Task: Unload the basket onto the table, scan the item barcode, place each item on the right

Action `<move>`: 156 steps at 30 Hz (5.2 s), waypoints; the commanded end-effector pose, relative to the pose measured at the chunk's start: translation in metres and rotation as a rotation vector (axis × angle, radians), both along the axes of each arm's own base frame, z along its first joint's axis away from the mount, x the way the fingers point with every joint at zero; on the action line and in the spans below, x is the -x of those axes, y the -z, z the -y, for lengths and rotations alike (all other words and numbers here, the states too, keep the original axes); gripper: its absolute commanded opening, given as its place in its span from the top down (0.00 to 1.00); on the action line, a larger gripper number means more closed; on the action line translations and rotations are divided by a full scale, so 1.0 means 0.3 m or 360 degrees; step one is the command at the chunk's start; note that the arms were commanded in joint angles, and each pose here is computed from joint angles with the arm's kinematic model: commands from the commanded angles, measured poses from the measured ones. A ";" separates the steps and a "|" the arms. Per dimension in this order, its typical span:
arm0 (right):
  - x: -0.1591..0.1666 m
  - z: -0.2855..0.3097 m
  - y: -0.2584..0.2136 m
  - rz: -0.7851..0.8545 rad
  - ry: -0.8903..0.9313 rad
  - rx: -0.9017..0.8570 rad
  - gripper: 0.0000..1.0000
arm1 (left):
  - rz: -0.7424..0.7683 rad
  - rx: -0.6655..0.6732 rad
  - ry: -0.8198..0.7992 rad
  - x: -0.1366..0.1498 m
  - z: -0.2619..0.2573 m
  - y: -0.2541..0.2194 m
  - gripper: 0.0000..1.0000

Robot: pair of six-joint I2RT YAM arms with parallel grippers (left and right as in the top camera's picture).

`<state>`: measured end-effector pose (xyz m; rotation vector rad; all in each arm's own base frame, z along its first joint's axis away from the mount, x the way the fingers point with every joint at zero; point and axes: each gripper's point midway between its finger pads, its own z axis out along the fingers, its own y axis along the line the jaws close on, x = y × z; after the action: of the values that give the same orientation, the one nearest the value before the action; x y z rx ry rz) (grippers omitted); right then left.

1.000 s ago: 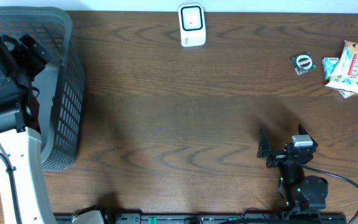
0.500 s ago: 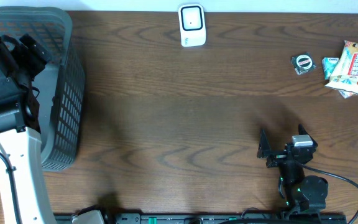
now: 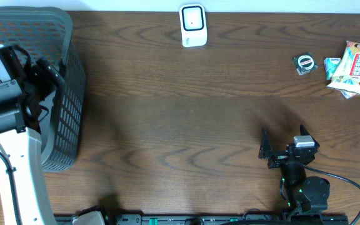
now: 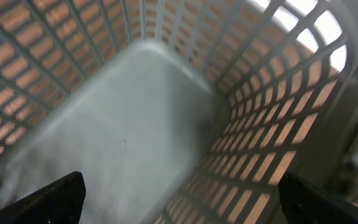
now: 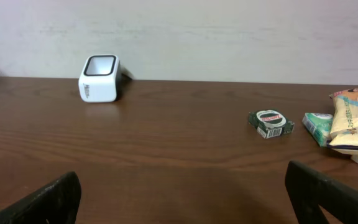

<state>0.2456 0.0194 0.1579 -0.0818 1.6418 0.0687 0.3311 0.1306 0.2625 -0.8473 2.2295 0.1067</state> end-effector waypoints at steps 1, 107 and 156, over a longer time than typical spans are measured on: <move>0.000 0.006 0.002 0.0002 0.0013 0.0012 0.01 | -0.0013 0.0062 -0.0010 0.006 0.013 0.019 0.02; 0.000 0.006 0.003 0.0000 0.0013 0.0012 0.01 | 0.1643 -0.0654 0.0811 0.254 0.448 -0.214 0.02; 0.000 0.006 0.003 0.0000 0.0013 0.0012 0.01 | 0.1021 -0.0863 0.0229 0.310 0.202 0.136 0.02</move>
<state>0.2456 0.0194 0.1578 -0.0818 1.6422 0.0688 0.2459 0.0484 0.2112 -0.2681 1.5882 0.2178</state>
